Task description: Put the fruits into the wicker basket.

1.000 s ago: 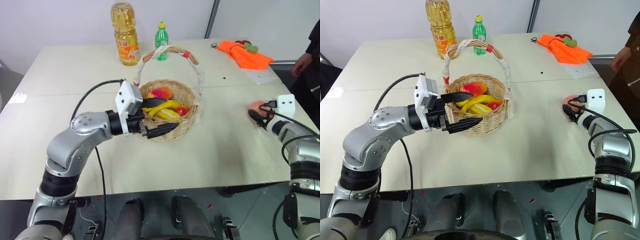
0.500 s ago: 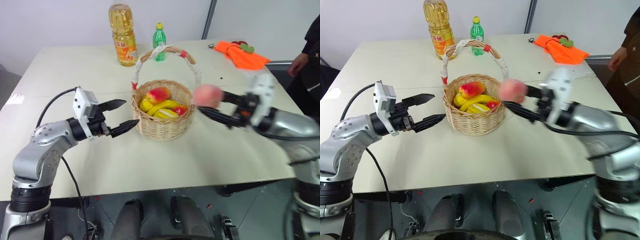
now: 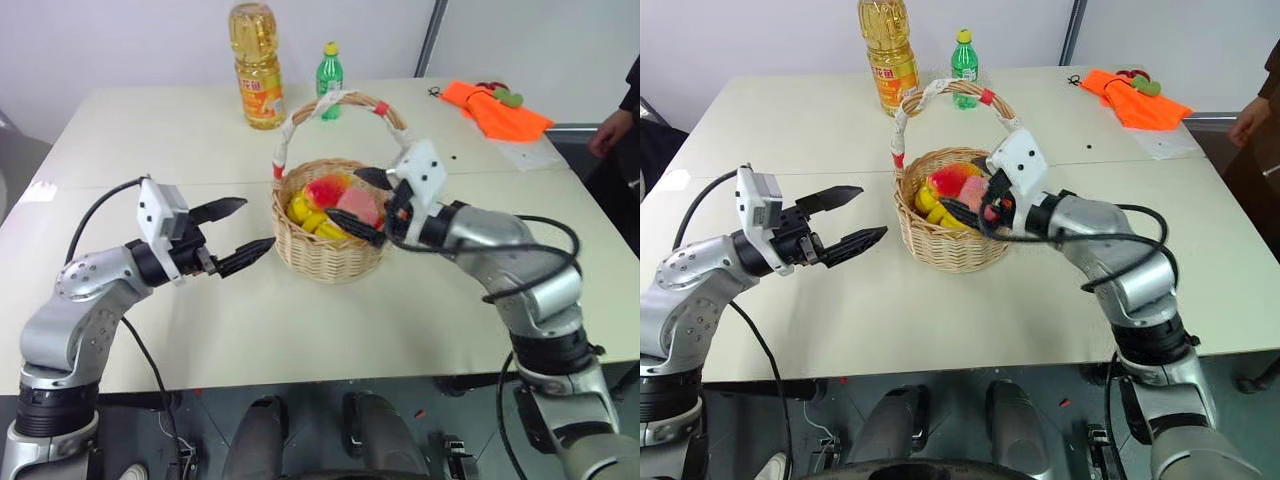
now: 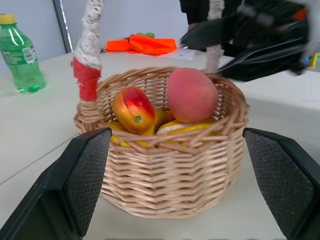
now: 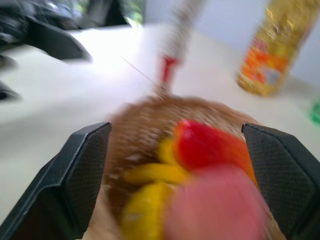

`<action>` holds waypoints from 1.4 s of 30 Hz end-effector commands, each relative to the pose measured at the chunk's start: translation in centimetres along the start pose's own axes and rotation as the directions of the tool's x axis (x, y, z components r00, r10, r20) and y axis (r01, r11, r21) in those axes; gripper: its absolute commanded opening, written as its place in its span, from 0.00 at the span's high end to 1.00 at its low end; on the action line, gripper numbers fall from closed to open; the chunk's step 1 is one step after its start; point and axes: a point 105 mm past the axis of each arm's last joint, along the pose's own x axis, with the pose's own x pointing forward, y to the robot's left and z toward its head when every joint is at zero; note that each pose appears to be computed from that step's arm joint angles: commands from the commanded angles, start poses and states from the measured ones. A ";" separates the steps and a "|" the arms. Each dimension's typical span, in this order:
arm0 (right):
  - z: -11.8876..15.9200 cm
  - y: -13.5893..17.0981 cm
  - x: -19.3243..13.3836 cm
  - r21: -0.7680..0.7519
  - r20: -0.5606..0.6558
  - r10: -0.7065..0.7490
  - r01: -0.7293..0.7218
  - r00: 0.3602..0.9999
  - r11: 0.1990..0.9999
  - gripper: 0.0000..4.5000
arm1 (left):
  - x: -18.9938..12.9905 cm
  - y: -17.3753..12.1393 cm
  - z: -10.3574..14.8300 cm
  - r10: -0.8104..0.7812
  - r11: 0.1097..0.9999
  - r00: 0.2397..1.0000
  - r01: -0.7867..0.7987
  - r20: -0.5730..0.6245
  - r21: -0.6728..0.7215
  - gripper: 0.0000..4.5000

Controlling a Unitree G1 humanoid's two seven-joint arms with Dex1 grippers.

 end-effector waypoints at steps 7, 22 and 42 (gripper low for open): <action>-0.4 -3.2 -4.6 0.076 0.010 -0.191 0.190 0.982 0.979 0.01 | 0.9 -0.8 0.9 -0.049 0.999 0.997 0.049 0.055 0.002 0.00; -2.2 -7.8 -2.1 0.203 0.058 -0.424 0.405 0.904 0.891 0.91 | 1.4 -1.7 0.9 -0.061 0.998 0.995 0.062 0.075 -0.005 0.00; -4.9 -19.6 -17.4 0.044 0.017 -0.929 0.928 0.370 0.371 0.33 | 2.7 -1.9 0.8 -0.068 0.998 0.993 0.069 0.095 -0.011 0.00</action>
